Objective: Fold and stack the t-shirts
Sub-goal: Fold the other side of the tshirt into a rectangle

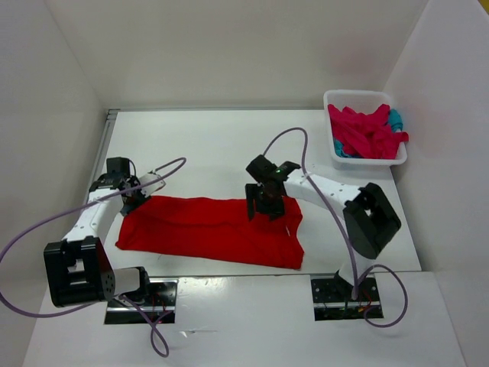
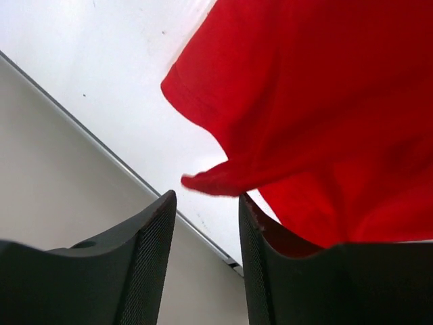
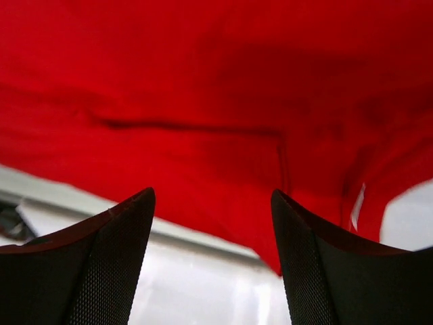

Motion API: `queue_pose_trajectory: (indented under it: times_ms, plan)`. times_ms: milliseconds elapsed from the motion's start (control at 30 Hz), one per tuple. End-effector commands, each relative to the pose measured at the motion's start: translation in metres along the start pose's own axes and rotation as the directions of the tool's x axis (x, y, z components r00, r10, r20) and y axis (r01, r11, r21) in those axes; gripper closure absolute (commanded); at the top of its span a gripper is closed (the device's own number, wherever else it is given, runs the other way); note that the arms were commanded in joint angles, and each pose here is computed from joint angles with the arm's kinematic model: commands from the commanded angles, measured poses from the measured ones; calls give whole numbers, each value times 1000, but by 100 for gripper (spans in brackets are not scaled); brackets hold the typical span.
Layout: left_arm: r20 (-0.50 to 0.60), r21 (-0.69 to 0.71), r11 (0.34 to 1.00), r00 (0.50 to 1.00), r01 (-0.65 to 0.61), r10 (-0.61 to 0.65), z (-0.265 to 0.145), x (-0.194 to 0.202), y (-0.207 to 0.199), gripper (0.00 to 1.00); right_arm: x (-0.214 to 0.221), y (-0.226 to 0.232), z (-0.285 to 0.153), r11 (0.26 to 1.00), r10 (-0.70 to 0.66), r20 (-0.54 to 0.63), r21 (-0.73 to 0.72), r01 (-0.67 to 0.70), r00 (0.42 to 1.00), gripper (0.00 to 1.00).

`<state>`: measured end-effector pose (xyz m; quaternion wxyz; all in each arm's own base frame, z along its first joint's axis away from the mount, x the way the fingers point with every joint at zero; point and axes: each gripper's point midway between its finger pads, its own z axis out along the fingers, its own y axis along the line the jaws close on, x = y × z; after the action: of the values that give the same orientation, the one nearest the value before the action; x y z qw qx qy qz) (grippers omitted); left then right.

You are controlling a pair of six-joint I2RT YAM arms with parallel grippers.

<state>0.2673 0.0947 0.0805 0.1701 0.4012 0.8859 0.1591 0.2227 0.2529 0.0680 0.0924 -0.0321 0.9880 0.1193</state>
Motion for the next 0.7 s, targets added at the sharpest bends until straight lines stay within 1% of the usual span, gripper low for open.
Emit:
queue_pose_trajectory:
  times_ms: [0, 67, 133, 167, 233, 267, 300, 467, 500, 567, 600, 633, 667]
  plan:
    - [-67, -52, 998, 998, 19, -23, -6, 16, 4, 46, -28, 5, 7, 998, -46, 104, 40, 42, 993, 25]
    - [-67, -53, 998, 997, 28, -32, -6, 16, 4, 43, -29, 4, 12, 998, -47, 109, 51, 41, 993, 25]
    - [-97, -61, 998, 994, 35, -41, -8, 22, 4, 39, -25, -1, 20, 997, -47, 95, 61, 41, 994, 25]
    - [-98, -61, 998, 994, 35, -41, -10, 22, 3, 37, -28, 2, 20, 998, -47, 108, 51, 41, 993, 25]
    - [-131, -84, 995, 989, 51, -62, -13, 30, 7, 37, -20, -5, 31, 997, -38, 83, 71, 32, 996, 25]
    - [-143, -91, 995, 988, 50, -63, -13, 32, 8, 36, -20, -5, 33, 997, -38, 87, 67, 32, 995, 25]
    - [-158, -124, 990, 983, 69, -89, -19, 37, 15, 36, -19, -6, 37, 997, -38, 79, 74, 32, 996, 25]
    - [-181, -150, 986, 978, 77, -104, -23, 44, 19, 35, -12, -7, 48, 998, -36, 55, 61, 33, 998, 25]
    - [-165, -139, 987, 981, 79, -101, -22, 41, 17, 34, -9, -10, 50, 997, -36, 47, 68, 33, 998, 25]
    - [-121, -64, 995, 989, 81, -89, -23, 32, 7, 30, -5, -14, 52, 996, -45, 38, 75, 42, 998, 25]
    - [-118, 1, 997, 990, 80, -80, -22, 32, -8, 29, -3, -13, 53, 997, -45, 33, 63, 43, 998, 25]
    - [-67, 45, 997, 996, 68, -65, -22, 23, -13, 29, -1, -13, 52, 997, -53, 28, 55, 52, 998, 25]
    - [-56, 67, 996, 997, 59, -56, -22, 21, -17, 27, -1, -13, 52, 997, -54, 28, 55, 52, 998, 25]
